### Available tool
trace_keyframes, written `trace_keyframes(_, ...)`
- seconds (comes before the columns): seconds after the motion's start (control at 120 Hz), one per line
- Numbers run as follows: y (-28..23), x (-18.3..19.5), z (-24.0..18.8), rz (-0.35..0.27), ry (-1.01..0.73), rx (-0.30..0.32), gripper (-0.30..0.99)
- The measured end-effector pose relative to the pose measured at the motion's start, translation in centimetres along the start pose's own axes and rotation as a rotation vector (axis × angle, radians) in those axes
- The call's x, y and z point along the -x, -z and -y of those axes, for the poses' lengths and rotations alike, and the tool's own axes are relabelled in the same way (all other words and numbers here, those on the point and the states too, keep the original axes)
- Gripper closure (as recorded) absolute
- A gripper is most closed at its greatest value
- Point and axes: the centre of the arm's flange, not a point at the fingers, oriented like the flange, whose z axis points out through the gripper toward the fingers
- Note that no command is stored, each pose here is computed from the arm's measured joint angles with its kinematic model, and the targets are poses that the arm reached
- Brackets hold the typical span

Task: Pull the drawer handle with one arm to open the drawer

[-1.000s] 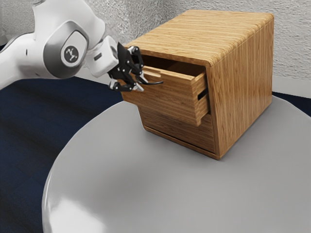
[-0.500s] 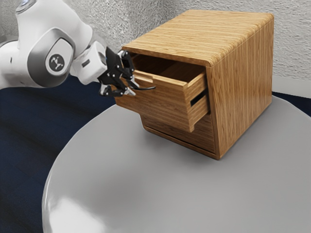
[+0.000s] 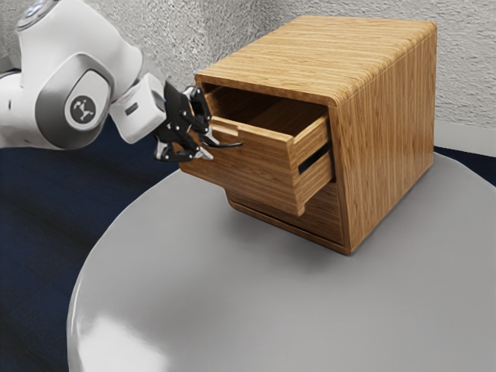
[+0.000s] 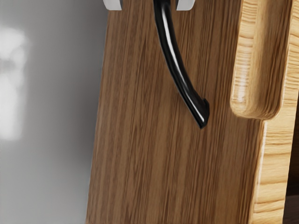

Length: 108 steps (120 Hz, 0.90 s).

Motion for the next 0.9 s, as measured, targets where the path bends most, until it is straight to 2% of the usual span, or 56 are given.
trace_keyframes(0.9, 2.5, 0.0, -3.7, 0.012, 0.002, -0.015, 0.65)
